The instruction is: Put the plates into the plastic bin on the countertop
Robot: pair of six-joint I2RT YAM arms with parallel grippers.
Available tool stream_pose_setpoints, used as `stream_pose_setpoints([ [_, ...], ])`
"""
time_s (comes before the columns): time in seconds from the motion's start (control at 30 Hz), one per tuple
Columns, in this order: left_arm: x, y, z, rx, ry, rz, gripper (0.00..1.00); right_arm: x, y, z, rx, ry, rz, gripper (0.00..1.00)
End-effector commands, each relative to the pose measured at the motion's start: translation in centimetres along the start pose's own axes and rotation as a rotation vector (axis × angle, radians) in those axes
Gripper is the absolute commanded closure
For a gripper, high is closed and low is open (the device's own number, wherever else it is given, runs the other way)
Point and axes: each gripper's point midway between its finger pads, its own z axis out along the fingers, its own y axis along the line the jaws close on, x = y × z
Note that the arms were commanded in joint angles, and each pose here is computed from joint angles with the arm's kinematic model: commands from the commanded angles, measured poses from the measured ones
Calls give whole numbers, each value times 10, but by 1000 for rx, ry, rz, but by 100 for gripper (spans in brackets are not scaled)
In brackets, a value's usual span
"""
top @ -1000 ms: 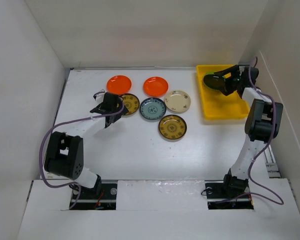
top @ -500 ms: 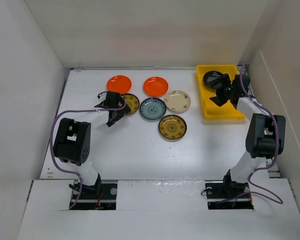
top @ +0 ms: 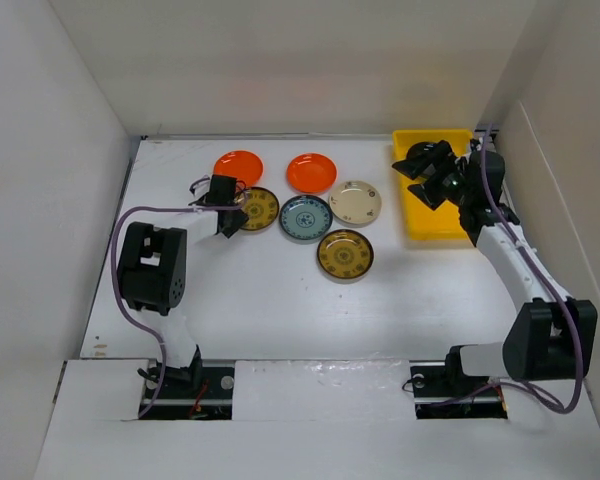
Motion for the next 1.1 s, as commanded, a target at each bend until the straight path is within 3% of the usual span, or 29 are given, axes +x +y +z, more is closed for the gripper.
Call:
stream_pose_setpoints([
  [0.0, 8, 16, -1, -60, 20, -19, 75, -9, 26, -19, -83, -38, -45, 1],
  [0.1, 10, 21, -1, -82, 26, -14, 85, -10, 32, -26, -107, -40, -53, 1],
  [0.13, 12, 24, -2, -91, 32, -12, 99, -12, 38, -30, -119, -48, -51, 2],
  [0.3, 7, 30, -20, -99, -1, -27, 100, 2, 49, -34, -165, -5, -114, 2],
  [0.43, -25, 8, -72, 23, -105, -42, 100, 43, 73, -21, -301, 143, -253, 2],
  [0.57, -39, -31, -122, 159, -178, 59, 100, 89, 89, -4, -400, 247, -344, 6],
  [0.67, -25, -62, -157, 374, -122, 135, 100, 125, 93, 8, -448, 337, -389, 7],
  [0.83, 1, -99, -207, 693, -10, 219, 100, 149, 87, 28, -442, 376, -402, 7],
  [1.07, 21, -115, -253, 903, 74, 305, 100, 163, 91, 39, -465, 392, -384, 10],
])
